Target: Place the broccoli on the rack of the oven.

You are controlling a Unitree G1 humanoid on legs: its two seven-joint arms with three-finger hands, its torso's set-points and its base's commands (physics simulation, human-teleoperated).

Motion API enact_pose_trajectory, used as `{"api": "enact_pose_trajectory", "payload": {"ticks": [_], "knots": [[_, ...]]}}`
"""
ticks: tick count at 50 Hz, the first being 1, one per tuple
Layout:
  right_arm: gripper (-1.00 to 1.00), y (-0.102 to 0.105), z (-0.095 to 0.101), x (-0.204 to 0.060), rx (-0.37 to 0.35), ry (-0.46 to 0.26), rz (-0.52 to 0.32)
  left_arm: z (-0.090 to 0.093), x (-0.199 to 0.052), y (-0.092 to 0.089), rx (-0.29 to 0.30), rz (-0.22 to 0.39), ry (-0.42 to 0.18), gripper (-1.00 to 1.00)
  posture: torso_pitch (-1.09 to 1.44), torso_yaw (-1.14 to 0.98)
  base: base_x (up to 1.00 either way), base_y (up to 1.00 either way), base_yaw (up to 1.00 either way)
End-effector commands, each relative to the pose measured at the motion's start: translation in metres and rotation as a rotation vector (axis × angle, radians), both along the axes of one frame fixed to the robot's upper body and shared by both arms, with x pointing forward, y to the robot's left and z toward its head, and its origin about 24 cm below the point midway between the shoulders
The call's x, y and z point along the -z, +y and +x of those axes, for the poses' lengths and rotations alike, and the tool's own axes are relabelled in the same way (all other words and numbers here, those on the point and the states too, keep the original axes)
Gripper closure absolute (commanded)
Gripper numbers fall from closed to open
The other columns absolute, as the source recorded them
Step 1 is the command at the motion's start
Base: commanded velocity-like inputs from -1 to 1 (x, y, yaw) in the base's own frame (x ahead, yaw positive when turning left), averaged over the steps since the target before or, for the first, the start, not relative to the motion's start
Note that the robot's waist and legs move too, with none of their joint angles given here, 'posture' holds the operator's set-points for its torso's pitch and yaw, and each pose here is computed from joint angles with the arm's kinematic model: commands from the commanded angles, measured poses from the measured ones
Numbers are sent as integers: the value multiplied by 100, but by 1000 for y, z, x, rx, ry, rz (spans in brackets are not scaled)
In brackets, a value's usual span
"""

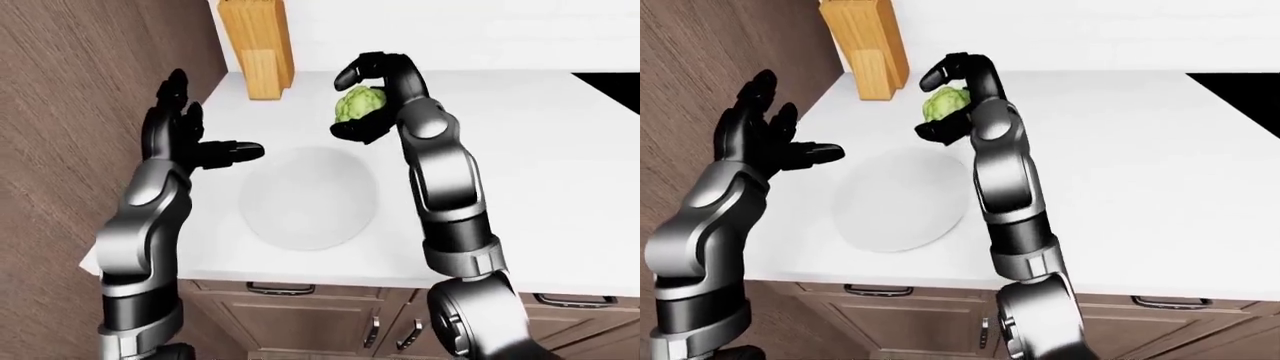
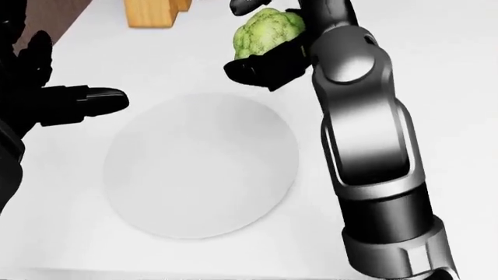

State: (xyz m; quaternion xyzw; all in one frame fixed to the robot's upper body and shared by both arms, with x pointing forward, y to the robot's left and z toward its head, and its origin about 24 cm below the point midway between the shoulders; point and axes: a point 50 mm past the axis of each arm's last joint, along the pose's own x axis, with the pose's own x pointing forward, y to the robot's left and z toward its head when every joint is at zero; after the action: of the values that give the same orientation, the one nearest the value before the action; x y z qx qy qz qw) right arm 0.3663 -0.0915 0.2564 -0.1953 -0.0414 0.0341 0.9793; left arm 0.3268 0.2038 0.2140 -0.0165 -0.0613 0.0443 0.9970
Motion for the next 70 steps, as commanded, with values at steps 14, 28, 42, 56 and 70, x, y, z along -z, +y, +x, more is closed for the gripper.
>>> {"api": "enact_pose_trajectory", "payload": {"ticks": [14,28,42,56,70], "knots": [[100,-29,-19,-41,39,-86,70,-3,-48,-12,-9,44,-99,-100,0,0,0,0,0],[100,-55,-39,-50,118,-115,90,1,-53,-13,-14,53,-100,-100,0,0,0,0,0],[100,-63,-45,-51,134,-113,86,2,-54,-15,-6,57,-99,-100,0,0,-5,0,0],[100,-64,-45,-52,139,-114,81,2,-54,-15,-5,56,-103,-100,0,0,-9,0,0],[100,-64,-45,-47,138,-109,82,2,-52,-15,-5,53,-102,-100,0,0,-8,0,0]]}}
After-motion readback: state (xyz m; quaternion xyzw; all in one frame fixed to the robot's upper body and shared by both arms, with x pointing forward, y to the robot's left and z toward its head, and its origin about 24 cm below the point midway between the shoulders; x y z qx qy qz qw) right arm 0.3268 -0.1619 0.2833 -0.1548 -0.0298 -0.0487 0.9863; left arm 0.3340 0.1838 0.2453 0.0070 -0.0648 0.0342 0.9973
